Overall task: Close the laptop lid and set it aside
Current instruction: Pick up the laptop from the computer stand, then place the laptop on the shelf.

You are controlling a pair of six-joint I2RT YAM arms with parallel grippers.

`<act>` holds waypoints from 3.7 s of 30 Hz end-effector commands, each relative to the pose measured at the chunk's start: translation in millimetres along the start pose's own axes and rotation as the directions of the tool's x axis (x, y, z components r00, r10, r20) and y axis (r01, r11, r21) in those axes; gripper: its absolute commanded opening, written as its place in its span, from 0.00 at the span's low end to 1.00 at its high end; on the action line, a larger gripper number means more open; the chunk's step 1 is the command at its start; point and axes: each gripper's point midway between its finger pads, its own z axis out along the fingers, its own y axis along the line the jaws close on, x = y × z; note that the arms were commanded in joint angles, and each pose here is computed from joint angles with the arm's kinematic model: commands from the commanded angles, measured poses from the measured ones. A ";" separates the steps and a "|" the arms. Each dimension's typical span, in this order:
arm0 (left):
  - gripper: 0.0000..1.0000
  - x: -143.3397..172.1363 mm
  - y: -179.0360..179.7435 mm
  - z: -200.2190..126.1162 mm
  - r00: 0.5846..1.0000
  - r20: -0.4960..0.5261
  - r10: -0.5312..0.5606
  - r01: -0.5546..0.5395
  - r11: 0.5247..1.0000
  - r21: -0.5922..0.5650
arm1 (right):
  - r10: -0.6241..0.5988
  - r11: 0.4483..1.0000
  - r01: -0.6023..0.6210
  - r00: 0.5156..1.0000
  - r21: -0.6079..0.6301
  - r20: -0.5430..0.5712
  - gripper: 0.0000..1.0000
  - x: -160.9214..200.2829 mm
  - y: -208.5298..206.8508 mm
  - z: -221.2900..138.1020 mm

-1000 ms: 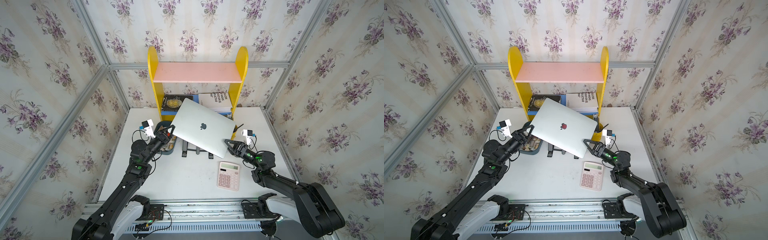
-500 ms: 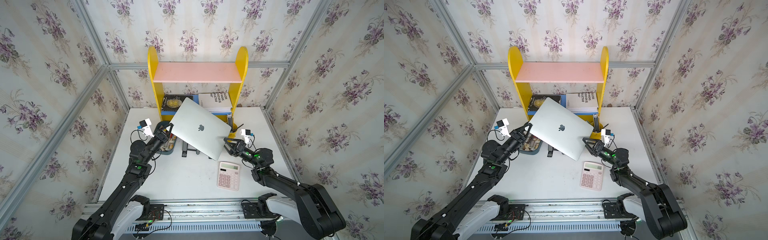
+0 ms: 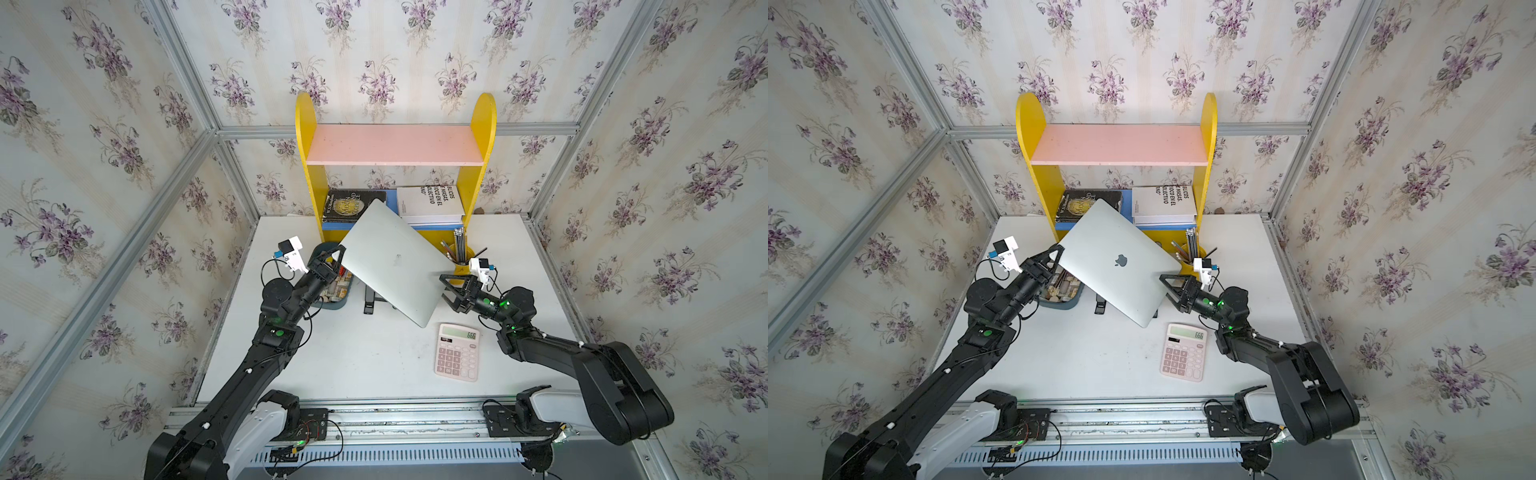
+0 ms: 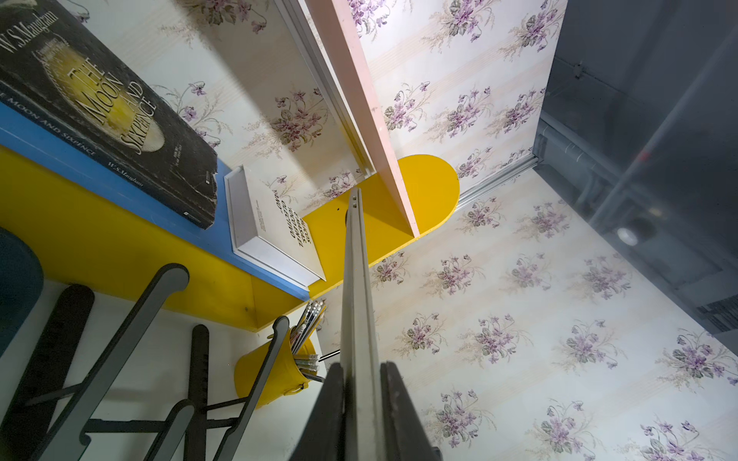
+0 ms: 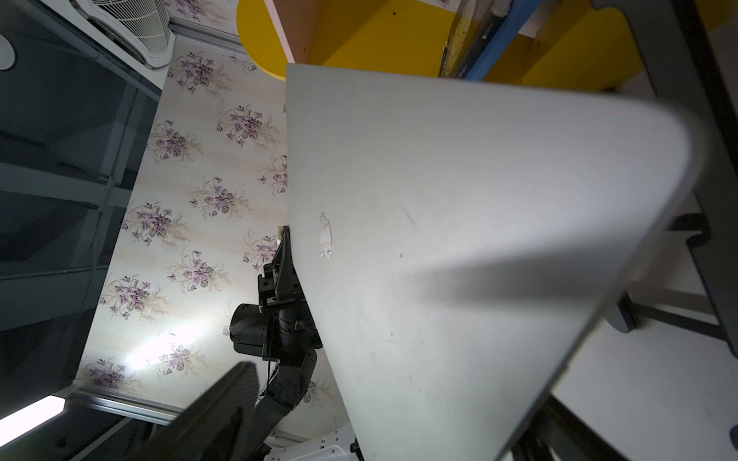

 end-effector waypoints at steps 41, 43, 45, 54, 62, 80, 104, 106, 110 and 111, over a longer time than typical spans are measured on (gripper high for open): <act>0.00 -34.7 -18.7 -4.7 0.990 0.138 0.027 -0.039 0.995 0.086 | -0.182 0.981 0.189 0.975 0.041 -0.131 0.37 -45.2 74.0 78.0; 0.00 -36.9 -21.0 -1.3 0.991 0.135 0.026 -0.039 0.995 0.092 | -0.202 0.977 0.208 0.971 0.037 -0.131 0.37 -54.7 84.2 82.5; 0.00 -39.0 -24.3 1.8 0.991 0.131 0.029 -0.042 0.994 0.100 | -0.214 0.974 0.221 0.968 0.041 -0.132 0.37 -63.6 91.1 86.4; 0.00 -52.7 -43.9 18.3 0.991 0.125 0.047 -0.063 0.990 0.125 | -0.263 0.961 0.271 0.957 0.054 -0.125 0.38 -95.1 125.1 102.9; 0.00 -68.9 -54.5 36.9 0.991 0.124 0.059 -0.074 0.989 0.124 | -0.288 0.952 0.296 0.952 0.080 -0.102 0.39 -130.6 143.6 118.4; 0.00 -106.6 -51.7 104.8 0.996 0.085 0.026 -0.036 0.993 0.116 | -0.321 0.939 0.325 0.946 0.112 -0.053 0.41 -216.5 163.7 150.0; 0.00 -131.9 43.7 135.1 0.958 0.235 -0.166 0.206 0.966 -0.156 | -0.360 0.914 0.351 0.933 0.204 0.009 0.67 -245.5 160.7 133.9; 0.00 -132.9 45.1 137.0 0.955 0.239 -0.173 0.215 0.964 -0.159 | -0.358 0.912 0.348 0.934 0.216 0.010 0.68 -247.4 158.4 130.2; 0.00 -136.0 48.0 135.0 0.948 0.262 -0.181 0.231 0.958 -0.171 | -0.357 0.908 0.344 0.934 0.238 0.015 0.68 -249.7 153.3 122.1; 0.00 -137.0 48.0 134.3 0.946 0.269 -0.182 0.233 0.957 -0.174 | -0.359 0.907 0.344 0.933 0.244 0.018 0.68 -250.1 151.9 119.4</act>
